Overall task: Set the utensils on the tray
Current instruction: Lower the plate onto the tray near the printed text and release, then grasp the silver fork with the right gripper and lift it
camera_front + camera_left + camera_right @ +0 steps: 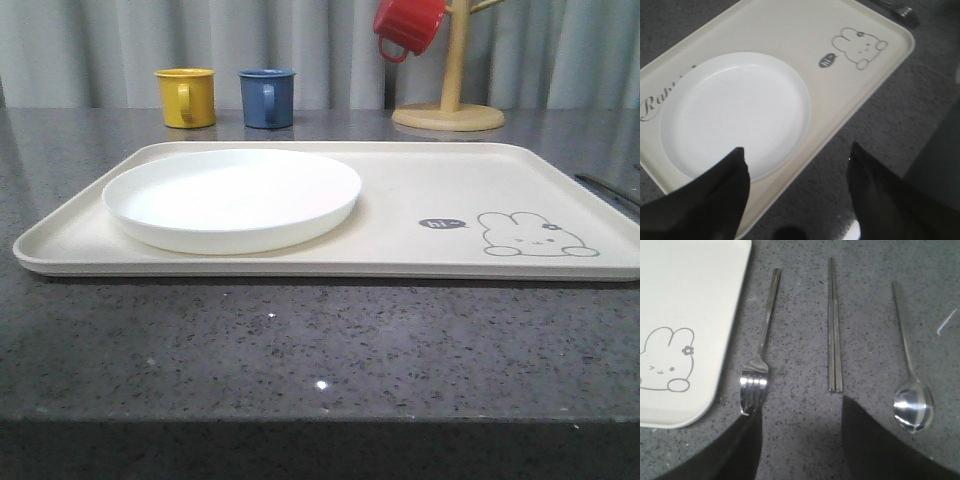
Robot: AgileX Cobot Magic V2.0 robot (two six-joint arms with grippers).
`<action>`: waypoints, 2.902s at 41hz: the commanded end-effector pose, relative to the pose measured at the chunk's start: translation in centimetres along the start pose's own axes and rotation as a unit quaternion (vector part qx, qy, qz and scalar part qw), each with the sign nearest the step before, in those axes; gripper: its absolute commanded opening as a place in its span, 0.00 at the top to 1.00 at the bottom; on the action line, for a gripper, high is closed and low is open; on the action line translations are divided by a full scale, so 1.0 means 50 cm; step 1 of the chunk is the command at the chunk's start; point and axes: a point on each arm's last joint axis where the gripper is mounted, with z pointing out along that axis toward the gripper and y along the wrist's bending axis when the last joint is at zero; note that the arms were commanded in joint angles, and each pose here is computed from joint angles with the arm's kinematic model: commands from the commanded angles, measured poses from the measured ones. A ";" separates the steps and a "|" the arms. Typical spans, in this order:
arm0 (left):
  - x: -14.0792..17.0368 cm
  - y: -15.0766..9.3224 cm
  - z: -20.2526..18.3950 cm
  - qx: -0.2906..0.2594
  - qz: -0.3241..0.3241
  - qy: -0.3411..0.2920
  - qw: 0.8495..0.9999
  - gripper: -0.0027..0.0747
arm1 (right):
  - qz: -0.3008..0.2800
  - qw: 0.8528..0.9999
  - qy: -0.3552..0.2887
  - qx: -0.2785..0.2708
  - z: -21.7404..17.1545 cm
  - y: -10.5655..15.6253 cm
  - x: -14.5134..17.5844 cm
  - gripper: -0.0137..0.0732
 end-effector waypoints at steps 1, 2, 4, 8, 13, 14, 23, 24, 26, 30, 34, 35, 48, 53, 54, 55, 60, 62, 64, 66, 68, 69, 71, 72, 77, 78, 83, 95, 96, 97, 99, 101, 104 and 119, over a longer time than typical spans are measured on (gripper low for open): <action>0.014 -0.019 -0.057 -0.009 0.009 -0.071 0.997 0.47 | -0.004 0.999 -0.043 0.003 -0.010 0.000 -0.030 0.39; 0.021 -0.020 -0.059 -0.011 0.007 -0.074 0.997 0.47 | -0.004 0.999 -0.043 0.003 -0.010 0.000 -0.030 0.39; 0.038 -0.021 -0.075 -0.018 -0.001 -0.088 0.996 0.48 | -0.004 0.999 -0.043 0.003 -0.010 0.000 -0.030 0.39; 0.066 -0.020 -0.097 -0.041 -0.007 -0.101 0.994 0.49 | -0.004 0.999 -0.043 0.003 -0.010 0.000 -0.030 0.39; 0.091 -0.021 -0.124 -0.057 -0.012 -0.121 0.991 0.49 | -0.003 0.999 -0.043 0.002 -0.010 0.000 -0.030 0.39; 0.094 -0.022 -0.125 -0.058 -0.012 -0.123 0.991 0.49 | -0.002 0.999 -0.043 0.001 -0.010 0.000 -0.030 0.39; 0.101 -0.025 -0.136 -0.059 -0.011 -0.133 0.989 0.49 | 0.005 0.999 -0.040 -0.005 -0.012 0.003 -0.031 0.39; 0.101 -0.025 -0.136 -0.059 -0.011 -0.133 0.989 0.49 | 0.005 0.999 -0.038 -0.006 -0.014 0.003 -0.032 0.39; 0.101 -0.025 -0.136 -0.059 -0.011 -0.133 0.989 0.49 | 0.004 1.000 -0.027 -0.007 -0.021 0.004 -0.037 0.39; 0.101 -0.025 -0.136 -0.059 -0.011 -0.133 0.989 0.49 | 0.002 1.000 0.016 -0.007 -0.022 0.006 -0.053 0.39; 0.101 -0.025 -0.136 -0.059 -0.011 -0.133 0.989 0.49 | -0.001 0.998 0.061 -0.012 -0.022 0.011 -0.078 0.39; 0.101 -0.025 -0.136 -0.059 -0.011 -0.133 0.989 0.49 | -0.002 0.997 0.076 -0.014 -0.015 0.013 -0.084 0.39; 0.101 -0.025 -0.136 -0.059 -0.011 -0.133 0.989 0.49 | -0.039 0.976 0.209 -0.044 0.094 0.059 -0.152 0.39; 0.101 -0.025 -0.136 -0.059 -0.011 -0.133 0.989 0.49 | -0.046 0.968 0.244 -0.033 0.155 0.062 -0.171 0.39; 0.101 -0.025 -0.136 -0.059 -0.011 -0.133 0.989 0.49 | -0.046 0.967 0.248 -0.032 0.165 0.063 -0.177 0.39; 0.101 -0.025 -0.136 -0.059 -0.011 -0.133 0.989 0.49 | -0.046 0.966 0.253 -0.031 0.175 0.064 -0.180 0.39; 0.101 -0.025 -0.136 -0.059 -0.011 -0.133 0.989 0.49 | -0.037 0.961 0.273 -0.025 0.226 0.069 -0.198 0.39; 0.101 -0.025 -0.136 -0.059 -0.011 -0.133 0.989 0.49 | -0.028 0.960 0.279 -0.020 0.245 0.068 -0.205 0.39; 0.101 -0.025 -0.136 -0.059 -0.011 -0.133 0.989 0.49 | -0.021 0.958 0.286 -0.017 0.261 0.068 -0.210 0.39; 0.101 -0.025 -0.136 -0.059 -0.011 -0.133 0.989 0.49 | -0.018 0.956 0.293 -0.015 0.277 0.070 -0.212 0.39; 0.101 -0.025 -0.136 -0.059 -0.011 -0.133 0.989 0.49 | -0.017 0.955 0.295 -0.014 0.289 0.071 -0.216 0.39; 0.101 -0.025 -0.136 -0.059 -0.011 -0.133 0.989 0.49 | -0.016 0.954 0.298 -0.014 0.296 0.072 -0.216 0.39; 0.101 -0.025 -0.136 -0.059 -0.011 -0.133 0.989 0.49 | -0.016 0.953 0.301 -0.013 0.307 0.072 -0.219 0.39; 0.101 -0.025 -0.136 -0.059 -0.011 -0.133 0.989 0.49 | -0.016 0.952 0.305 -0.012 0.313 0.073 -0.219 0.39; 0.101 -0.025 -0.136 -0.059 -0.011 -0.133 0.989 0.49 | -0.016 0.949 0.315 -0.012 0.332 0.074 -0.220 0.39; 0.101 -0.025 -0.136 -0.059 -0.011 -0.133 0.989 0.49 | -0.016 0.948 0.318 -0.011 0.336 0.075 -0.218 0.39; 0.101 -0.025 -0.136 -0.059 -0.011 -0.133 0.989 0.49 | -0.017 0.944 0.330 -0.009 0.349 0.074 -0.210 0.41; 0.101 -0.025 -0.136 -0.059 -0.011 -0.133 0.989 0.49 | -0.018 0.938 0.347 -0.006 0.360 0.074 -0.201 0.57; 0.101 -0.025 -0.136 -0.059 -0.011 -0.133 0.989 0.49 | -0.018 0.937 0.348 -0.006 0.360 0.074 -0.201 0.58; 0.101 -0.025 -0.136 -0.059 -0.011 -0.133 0.989 0.49 | -0.018 0.937 0.349 -0.006 0.360 0.074 -0.200 0.58; 0.101 -0.025 -0.136 -0.059 -0.011 -0.133 0.989 0.49 | -0.018 0.936 0.352 -0.006 0.359 0.074 -0.199 0.61; 0.101 -0.025 -0.136 -0.059 -0.011 -0.133 0.989 0.49 | -0.018 0.934 0.356 -0.006 0.358 0.073 -0.198 0.65; 0.101 -0.025 -0.136 -0.059 -0.011 -0.133 0.989 0.49 | -0.018 0.933 0.359 -0.006 0.357 0.073 -0.198 0.72; 0.101 -0.025 -0.136 -0.059 -0.011 -0.133 0.989 0.49 | -0.019 0.936 0.350 -0.006 0.333 0.072 -0.207 0.88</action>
